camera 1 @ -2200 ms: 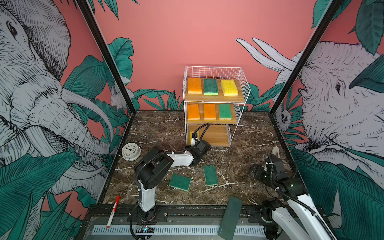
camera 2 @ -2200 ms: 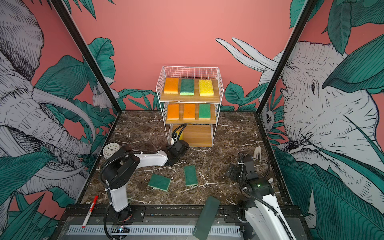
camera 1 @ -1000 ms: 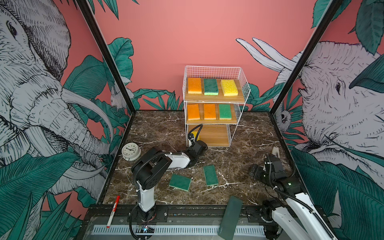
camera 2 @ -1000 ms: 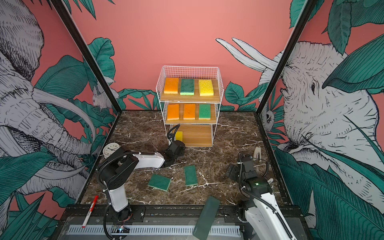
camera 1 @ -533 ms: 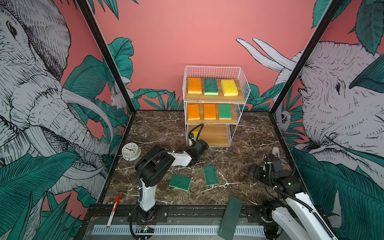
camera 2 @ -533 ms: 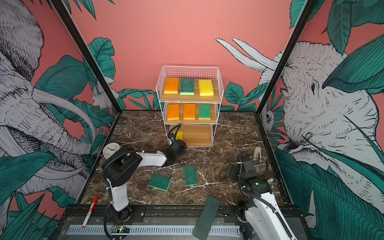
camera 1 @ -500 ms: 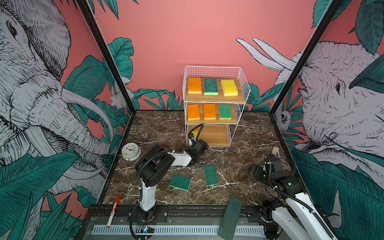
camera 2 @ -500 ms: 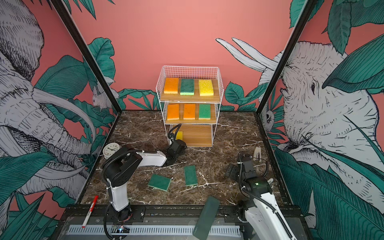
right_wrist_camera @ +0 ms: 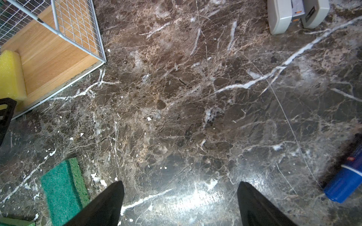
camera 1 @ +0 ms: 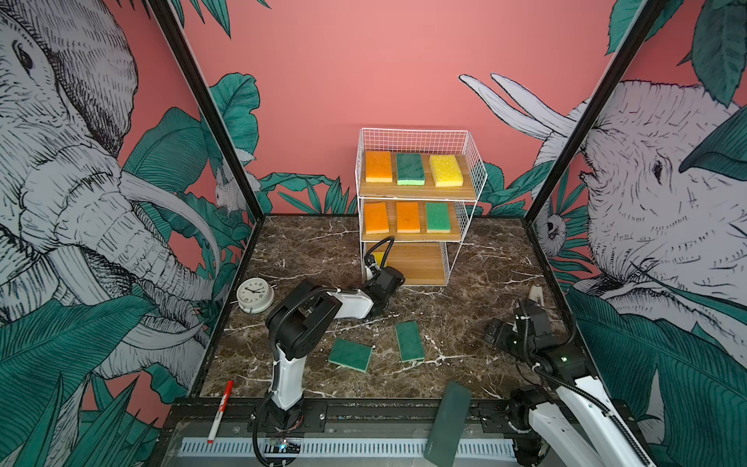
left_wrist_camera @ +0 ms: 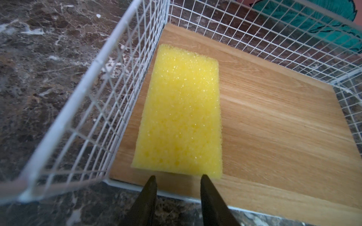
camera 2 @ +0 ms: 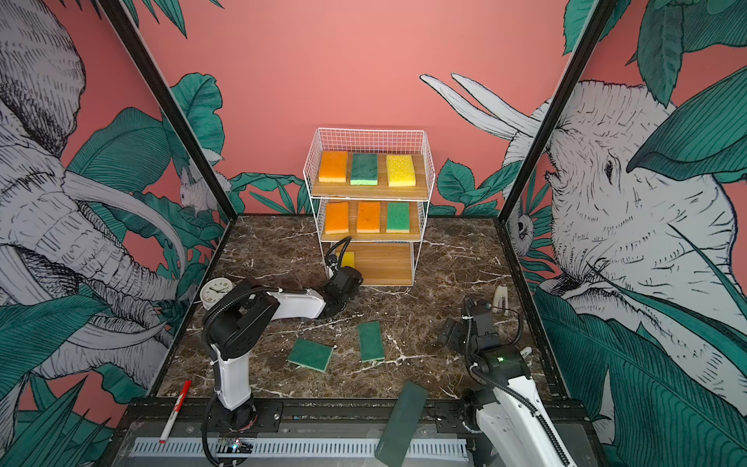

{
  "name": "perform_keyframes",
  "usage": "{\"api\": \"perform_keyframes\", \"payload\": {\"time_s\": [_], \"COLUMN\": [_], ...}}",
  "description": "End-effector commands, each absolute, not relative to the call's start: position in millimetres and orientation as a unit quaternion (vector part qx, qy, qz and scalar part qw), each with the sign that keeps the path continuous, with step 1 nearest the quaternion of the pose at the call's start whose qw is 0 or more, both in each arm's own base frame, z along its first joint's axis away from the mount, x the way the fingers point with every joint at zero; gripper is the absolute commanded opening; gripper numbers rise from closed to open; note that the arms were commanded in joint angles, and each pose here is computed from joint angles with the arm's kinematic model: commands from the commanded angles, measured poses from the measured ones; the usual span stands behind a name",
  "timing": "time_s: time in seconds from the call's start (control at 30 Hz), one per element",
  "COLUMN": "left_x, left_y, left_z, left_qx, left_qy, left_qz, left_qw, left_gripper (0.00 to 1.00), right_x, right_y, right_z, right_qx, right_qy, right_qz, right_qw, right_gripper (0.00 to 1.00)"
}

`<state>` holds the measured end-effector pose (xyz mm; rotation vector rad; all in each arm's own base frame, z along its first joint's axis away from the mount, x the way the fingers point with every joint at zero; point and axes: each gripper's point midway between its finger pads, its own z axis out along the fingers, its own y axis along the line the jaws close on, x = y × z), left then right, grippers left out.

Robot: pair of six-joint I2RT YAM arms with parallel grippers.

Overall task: Arrange cleaning sponges on a shelf
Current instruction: Move the cleaning sponge to the shelf.

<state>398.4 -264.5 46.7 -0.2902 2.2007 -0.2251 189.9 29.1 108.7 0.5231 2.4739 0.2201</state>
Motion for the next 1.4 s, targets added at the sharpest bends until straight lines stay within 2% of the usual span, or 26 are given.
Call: {"api": "perform_keyframes", "payload": {"time_s": [0.0, 0.5, 0.97, 1.13, 1.37], "left_x": [405, 401, 400, 393, 378], "left_y": [-261, -240, -237, -240, -233], "left_z": [52, 56, 64, 77, 121], "left_qx": [-0.137, -0.170, -0.162, -0.136, -0.097], "left_qy": [0.880, 0.879, 0.873, 0.865, 0.847], "left_qz": [-0.086, -0.043, -0.052, -0.071, -0.097], "left_qw": [0.447, 0.444, 0.457, 0.477, 0.514], "left_gripper": [0.39, 0.40, 0.42, 0.48, 0.50], "right_x": [186, 188, 188, 188, 188], "right_y": [26, 27, 28, 28, 28], "right_z": [103, 101, 101, 101, 110], "right_qx": [0.194, 0.192, 0.191, 0.189, 0.188], "right_qy": [0.934, 0.936, 0.936, 0.936, 0.934], "right_qz": [0.070, 0.070, 0.072, 0.072, 0.076], "right_qw": [0.290, 0.287, 0.288, 0.287, 0.294], "right_gripper": [0.93, 0.93, 0.93, 0.94, 0.93]}}
